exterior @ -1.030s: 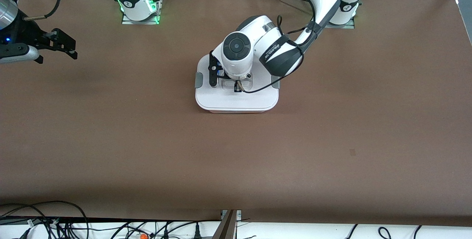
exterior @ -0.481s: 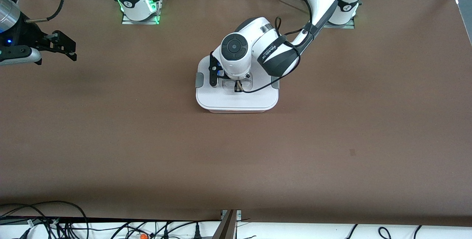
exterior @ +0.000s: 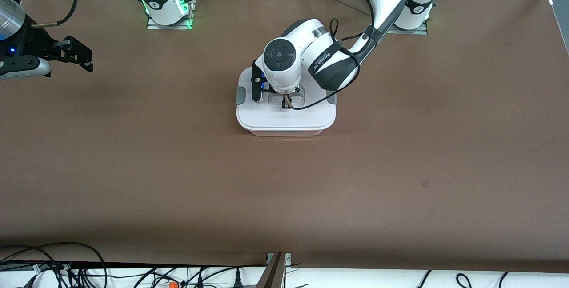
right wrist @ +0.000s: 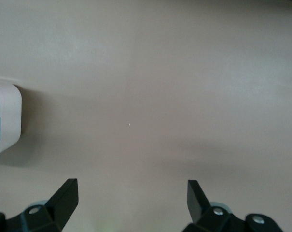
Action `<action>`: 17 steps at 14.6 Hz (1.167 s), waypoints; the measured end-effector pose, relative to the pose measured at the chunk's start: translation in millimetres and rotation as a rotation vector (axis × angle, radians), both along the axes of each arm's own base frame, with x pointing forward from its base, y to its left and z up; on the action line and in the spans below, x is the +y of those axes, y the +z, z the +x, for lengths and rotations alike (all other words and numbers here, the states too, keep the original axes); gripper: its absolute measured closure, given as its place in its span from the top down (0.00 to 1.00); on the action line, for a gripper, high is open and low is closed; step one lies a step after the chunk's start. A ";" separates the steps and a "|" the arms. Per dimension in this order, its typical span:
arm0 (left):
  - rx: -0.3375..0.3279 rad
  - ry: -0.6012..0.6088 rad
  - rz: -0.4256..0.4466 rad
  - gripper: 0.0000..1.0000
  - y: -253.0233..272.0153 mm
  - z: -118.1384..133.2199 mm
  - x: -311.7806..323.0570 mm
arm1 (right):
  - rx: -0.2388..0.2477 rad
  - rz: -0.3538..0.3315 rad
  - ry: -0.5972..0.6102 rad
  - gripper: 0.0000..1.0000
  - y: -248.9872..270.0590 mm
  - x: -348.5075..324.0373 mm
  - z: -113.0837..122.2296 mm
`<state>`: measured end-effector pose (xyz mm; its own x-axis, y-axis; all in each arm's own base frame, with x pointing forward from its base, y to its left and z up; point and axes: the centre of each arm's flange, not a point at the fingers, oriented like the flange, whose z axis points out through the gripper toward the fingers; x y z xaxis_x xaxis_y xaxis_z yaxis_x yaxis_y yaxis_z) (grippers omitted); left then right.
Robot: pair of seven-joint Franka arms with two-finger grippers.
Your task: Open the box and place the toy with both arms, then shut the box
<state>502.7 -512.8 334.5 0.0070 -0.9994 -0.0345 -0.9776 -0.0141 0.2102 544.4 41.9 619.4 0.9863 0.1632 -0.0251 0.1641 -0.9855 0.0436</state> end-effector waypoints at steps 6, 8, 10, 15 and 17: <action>-0.006 0.041 0.049 0.50 16.7 -0.6 9.4 | 0.010 -0.001 -0.018 1.00 -2.1 -9.8 0.6; -0.024 0.180 0.116 0.70 64.3 -2.5 27.7 | 0.014 -0.001 -0.023 1.00 -2.8 -12.4 0.6; -0.076 0.404 0.166 0.89 126.2 -5.5 52.2 | 0.016 -0.001 -0.035 1.00 -3.3 -18.6 1.1; -0.135 0.852 0.234 1.00 207.3 23.6 147.2 | 0.006 0.003 -0.047 1.00 -4.9 -24.9 4.6; -0.141 0.952 0.232 1.00 218.4 50.9 197.6 | 0.002 0.013 -0.047 1.00 -5.3 -23.7 5.6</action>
<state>553.6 -315.2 552.8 0.8230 -0.5432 -0.1662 -0.5529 -0.8331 -0.0145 550.0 18.3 614.1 0.9928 0.1169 -0.0255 0.1177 -0.9926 0.0304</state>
